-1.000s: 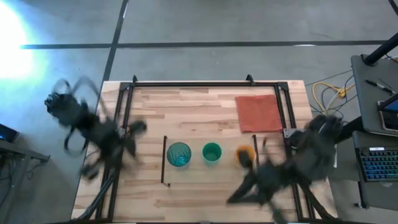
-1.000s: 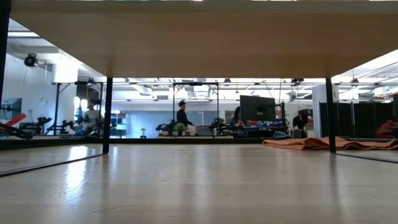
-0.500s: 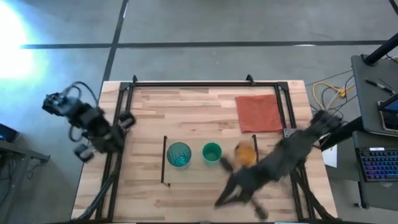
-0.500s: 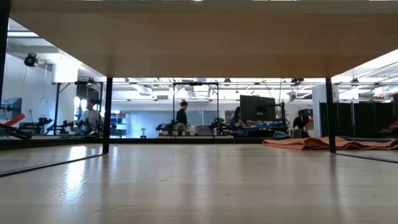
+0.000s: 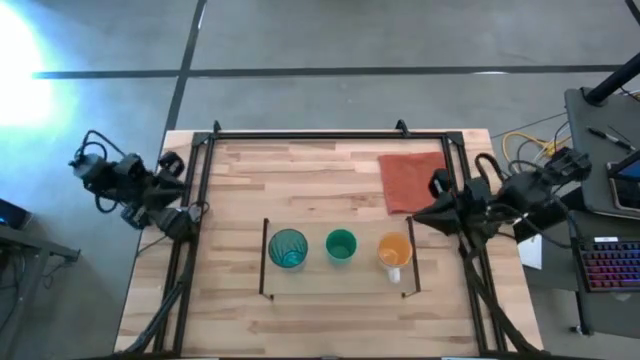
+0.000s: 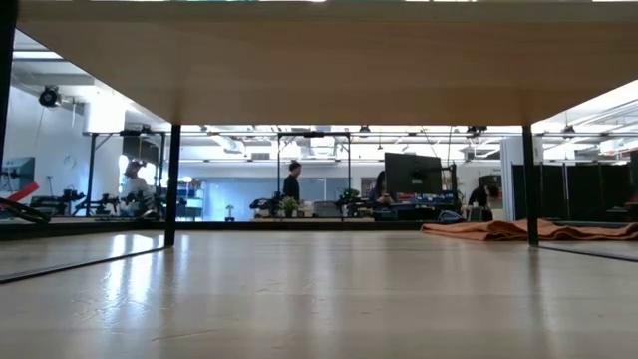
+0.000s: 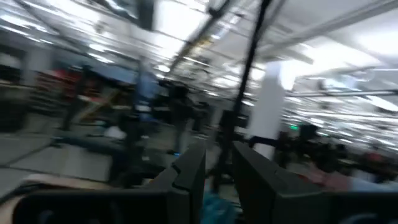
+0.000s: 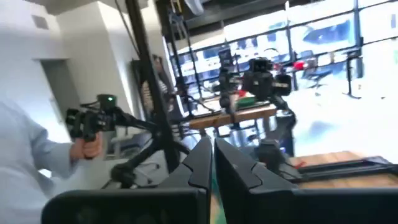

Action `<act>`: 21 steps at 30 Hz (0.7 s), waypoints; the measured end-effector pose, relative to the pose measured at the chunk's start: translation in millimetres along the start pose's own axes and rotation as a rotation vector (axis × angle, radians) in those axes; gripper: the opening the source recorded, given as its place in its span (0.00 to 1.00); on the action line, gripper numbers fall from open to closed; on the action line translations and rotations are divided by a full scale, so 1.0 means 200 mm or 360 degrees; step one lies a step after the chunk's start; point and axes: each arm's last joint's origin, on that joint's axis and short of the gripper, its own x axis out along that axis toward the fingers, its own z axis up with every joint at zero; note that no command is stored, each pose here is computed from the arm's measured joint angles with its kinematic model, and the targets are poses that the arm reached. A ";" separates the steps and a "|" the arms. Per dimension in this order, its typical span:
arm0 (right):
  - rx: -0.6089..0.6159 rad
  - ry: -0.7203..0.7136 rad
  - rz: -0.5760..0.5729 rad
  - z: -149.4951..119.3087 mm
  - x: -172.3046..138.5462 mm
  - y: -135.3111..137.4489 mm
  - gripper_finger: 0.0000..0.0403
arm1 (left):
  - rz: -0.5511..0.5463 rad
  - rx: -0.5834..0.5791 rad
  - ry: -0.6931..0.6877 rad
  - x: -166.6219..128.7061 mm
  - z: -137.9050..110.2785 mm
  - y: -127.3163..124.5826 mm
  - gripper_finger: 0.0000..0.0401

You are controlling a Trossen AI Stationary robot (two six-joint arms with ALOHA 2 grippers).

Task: Stack small to large cups/mugs on shelf
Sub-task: Return to Home Position

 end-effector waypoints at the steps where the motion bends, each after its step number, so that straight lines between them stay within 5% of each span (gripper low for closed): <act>1: -0.0009 -0.0032 -0.0016 -0.04 -0.04 -0.03 0.03 | 0.0074 0.0011 -0.0005 -0.02 -0.01 0.02 0.16; 4: -0.0024 -0.0099 -0.0071 -0.16 -0.15 -0.14 0.03 | 0.0317 -0.0001 0.0024 -0.12 -0.05 0.07 0.16; 18: -0.0098 -0.0376 -0.0163 -0.63 -0.49 -0.44 0.03 | 0.0555 0.0049 0.0391 -0.19 -0.12 0.12 0.16; 21: -0.0100 -0.0391 -0.0186 -0.72 -0.52 -0.47 0.03 | 0.0725 0.0010 0.0511 -0.21 -0.18 0.15 0.16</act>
